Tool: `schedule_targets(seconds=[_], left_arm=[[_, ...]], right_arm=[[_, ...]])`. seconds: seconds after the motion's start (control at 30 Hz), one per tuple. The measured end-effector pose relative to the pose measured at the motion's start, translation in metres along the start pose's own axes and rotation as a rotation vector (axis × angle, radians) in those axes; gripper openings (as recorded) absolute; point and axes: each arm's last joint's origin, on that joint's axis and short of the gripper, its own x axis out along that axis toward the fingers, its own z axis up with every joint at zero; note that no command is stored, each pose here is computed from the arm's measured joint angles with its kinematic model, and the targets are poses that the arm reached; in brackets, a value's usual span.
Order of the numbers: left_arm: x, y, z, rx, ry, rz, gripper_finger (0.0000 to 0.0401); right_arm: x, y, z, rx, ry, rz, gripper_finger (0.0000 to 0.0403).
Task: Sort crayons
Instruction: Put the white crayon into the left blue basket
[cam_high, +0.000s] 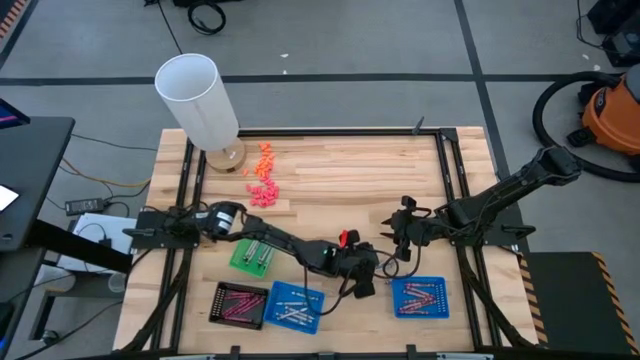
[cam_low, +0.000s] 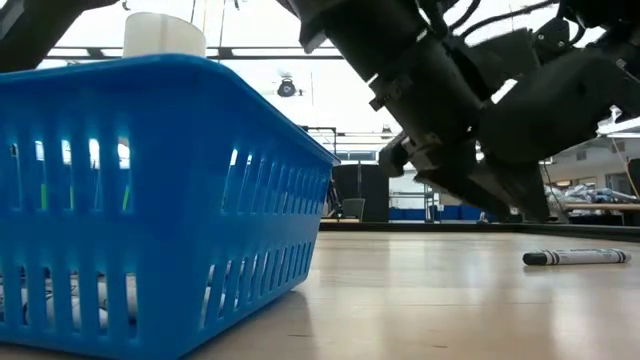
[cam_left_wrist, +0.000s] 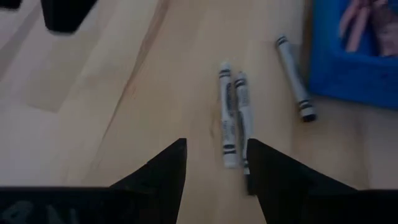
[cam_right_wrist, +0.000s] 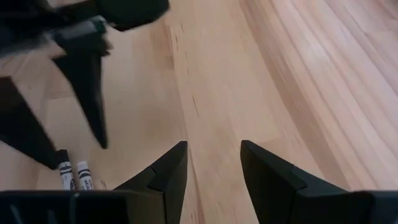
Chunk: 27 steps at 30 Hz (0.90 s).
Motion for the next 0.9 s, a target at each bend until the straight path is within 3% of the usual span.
schedule_targets(seconds=[0.43,0.9], left_arm=[[0.006,0.002,0.005,-0.035,-0.063,-0.015,0.0178],[0.028,0.004,-0.008,-0.043,-0.060,-0.005,0.0178]], right_arm=[[-0.002,0.004,0.000,-0.010,-0.012,0.015,0.0159],[-0.002,0.003,-0.001,-0.011,-0.014,0.005,0.0159]])
